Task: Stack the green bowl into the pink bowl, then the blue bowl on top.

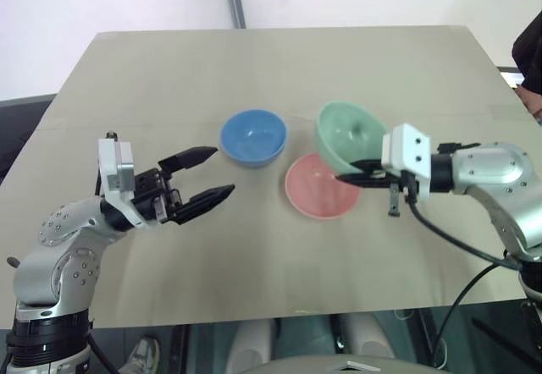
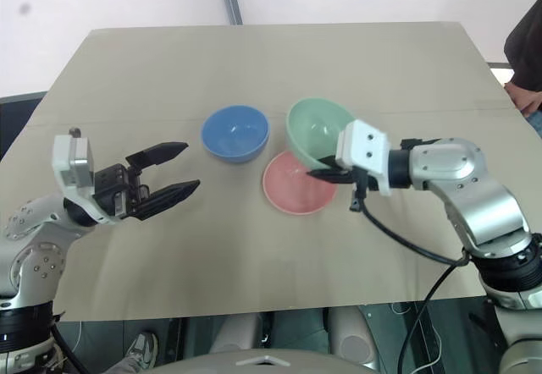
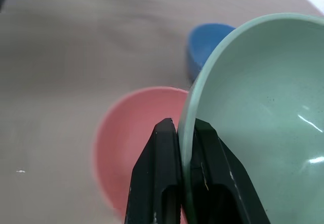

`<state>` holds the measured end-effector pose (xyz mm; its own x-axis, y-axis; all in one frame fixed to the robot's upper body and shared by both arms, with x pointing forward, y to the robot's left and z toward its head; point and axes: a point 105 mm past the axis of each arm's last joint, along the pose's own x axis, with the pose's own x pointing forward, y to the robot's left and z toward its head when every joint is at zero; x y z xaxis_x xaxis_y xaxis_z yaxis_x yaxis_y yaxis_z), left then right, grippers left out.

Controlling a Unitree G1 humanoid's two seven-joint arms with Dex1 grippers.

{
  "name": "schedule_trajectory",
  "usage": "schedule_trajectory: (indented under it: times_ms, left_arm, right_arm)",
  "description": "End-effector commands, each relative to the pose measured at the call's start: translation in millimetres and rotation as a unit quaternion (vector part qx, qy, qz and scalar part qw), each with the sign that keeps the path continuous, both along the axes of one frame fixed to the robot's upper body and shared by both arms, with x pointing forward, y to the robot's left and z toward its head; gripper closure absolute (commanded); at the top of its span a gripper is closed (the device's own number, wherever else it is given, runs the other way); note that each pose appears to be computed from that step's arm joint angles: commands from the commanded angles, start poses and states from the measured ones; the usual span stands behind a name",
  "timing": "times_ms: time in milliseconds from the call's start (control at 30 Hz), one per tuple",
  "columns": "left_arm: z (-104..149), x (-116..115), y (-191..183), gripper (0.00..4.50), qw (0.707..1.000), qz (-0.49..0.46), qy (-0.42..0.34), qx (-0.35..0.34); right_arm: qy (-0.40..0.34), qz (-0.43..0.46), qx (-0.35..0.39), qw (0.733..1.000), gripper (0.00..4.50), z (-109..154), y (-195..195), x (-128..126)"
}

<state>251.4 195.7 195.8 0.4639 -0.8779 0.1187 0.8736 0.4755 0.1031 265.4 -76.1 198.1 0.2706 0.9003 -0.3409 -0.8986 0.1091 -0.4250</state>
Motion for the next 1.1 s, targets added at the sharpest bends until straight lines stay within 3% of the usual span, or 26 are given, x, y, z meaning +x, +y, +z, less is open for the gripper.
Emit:
schedule_trajectory:
  times_ms: [33, 200, 233, 300, 400, 433, 533, 633, 733, 833, 933, 1100]
  left_arm:
    - [6, -1, 2, 0.0, 1.0, 0.0, -0.017, 0.003]
    - [5, -3, 5, 0.0, 1.0, 0.007, -0.016, 0.007]
    - [5, -4, 5, 0.0, 1.0, 0.007, -0.016, 0.007]
    - [5, -4, 4, 0.0, 1.0, 0.009, -0.016, 0.008]
    - [5, -4, 5, 0.0, 1.0, 0.014, -0.018, 0.012]
    - [5, -4, 6, 0.0, 0.999, 0.022, -0.021, 0.017]
    - [0, -1, 7, 0.0, 0.997, 0.054, -0.022, 0.045]
    - [-9, 6, 11, 0.0, 0.982, 0.117, -0.029, 0.145]
    - [2, 18, 23, 0.0, 0.962, 0.152, -0.054, 0.219]
    - [17, 35, 26, 0.0, 0.941, 0.145, -0.084, 0.294]
    - [26, 53, 17, 0.0, 0.901, 0.102, -0.132, 0.401]
    - [25, 76, 0, 0.0, 0.863, 0.021, -0.172, 0.474]
  right_arm:
    - [-0.014, 0.017, 0.002, 1.0, 4.45, 6, 9, -6]
    - [0.026, 0.052, -0.016, 0.998, 4.45, -7, 19, -12]
    - [0.034, 0.055, -0.017, 0.998, 3.81, -9, 20, -12]
    - [0.037, 0.061, -0.024, 0.997, 3.26, -12, 22, -10]
    - [0.007, 0.039, -0.01, 0.999, 1.72, -5, 24, 0]
    - [0.011, 0.04, -0.005, 0.999, 1.42, 0, 22, -1]
    - [0.024, 0.036, 0.028, 0.999, 1.42, 19, 17, -2]
    - [0.022, 0.019, 0.071, 0.997, 1.42, 43, 11, -4]
    - [0.012, 0.002, 0.084, 0.996, 1.42, 51, 10, -2]
    - [0.003, -0.023, 0.089, 0.996, 1.42, 52, 10, 3]
    - [-0.01, -0.044, 0.071, 0.996, 1.42, 43, 6, 7]
    - [-0.021, -0.058, 0.067, 0.996, 1.42, 37, 2, 10]
